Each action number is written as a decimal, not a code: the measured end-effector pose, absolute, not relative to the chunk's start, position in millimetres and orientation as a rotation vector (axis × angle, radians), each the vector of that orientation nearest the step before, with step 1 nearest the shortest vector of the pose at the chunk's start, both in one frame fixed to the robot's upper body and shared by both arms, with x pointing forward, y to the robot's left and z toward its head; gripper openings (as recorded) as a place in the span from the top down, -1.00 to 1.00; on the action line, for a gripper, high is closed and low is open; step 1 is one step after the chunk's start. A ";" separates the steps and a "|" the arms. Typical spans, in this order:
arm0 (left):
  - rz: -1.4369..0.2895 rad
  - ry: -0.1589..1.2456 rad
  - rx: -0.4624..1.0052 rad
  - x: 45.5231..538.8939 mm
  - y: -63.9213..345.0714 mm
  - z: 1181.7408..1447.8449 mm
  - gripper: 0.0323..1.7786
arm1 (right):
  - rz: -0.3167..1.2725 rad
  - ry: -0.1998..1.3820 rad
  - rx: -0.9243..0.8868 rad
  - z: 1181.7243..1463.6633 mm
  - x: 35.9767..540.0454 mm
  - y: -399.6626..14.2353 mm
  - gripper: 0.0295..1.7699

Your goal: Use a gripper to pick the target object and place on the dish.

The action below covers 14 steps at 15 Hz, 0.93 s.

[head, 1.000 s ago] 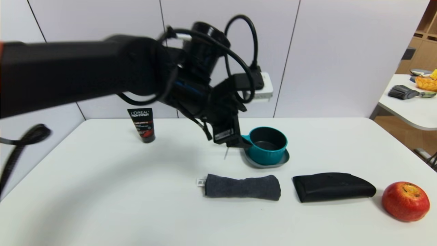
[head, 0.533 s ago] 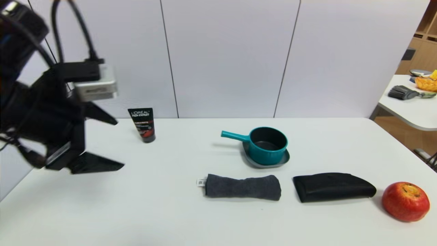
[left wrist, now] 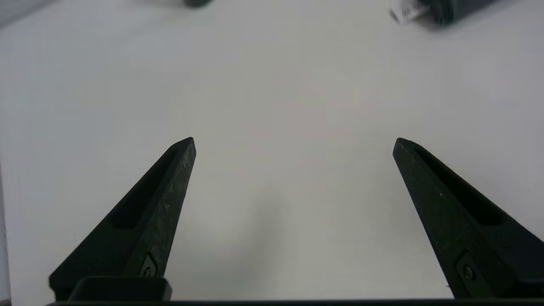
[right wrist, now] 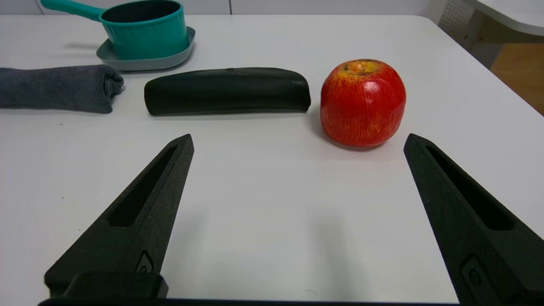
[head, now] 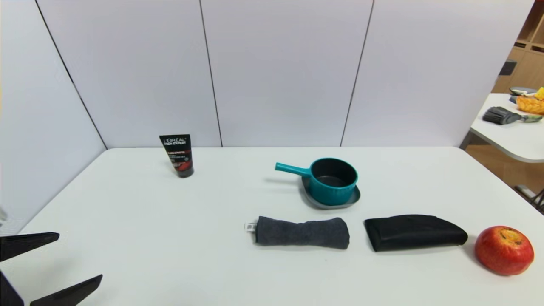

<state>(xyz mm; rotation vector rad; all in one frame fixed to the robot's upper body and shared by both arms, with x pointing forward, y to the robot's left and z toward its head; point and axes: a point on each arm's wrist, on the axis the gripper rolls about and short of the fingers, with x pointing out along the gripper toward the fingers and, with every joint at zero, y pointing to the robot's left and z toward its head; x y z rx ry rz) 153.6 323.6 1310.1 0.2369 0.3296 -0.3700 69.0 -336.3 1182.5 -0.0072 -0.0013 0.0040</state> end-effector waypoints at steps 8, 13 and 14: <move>-0.228 -0.023 0.150 79.8 328.2 1261.2 -0.90 | 0.004 -0.001 -0.007 1182.5 69.0 -336.3 -0.93; -0.190 -0.028 0.100 73.1 329.4 1208.3 -0.90 | 0.004 -0.001 -0.007 1182.5 69.0 -336.3 -0.93; -0.160 -0.048 0.100 71.5 330.0 1202.5 -0.90 | 0.004 -0.001 -0.007 1182.5 69.0 -336.3 -0.93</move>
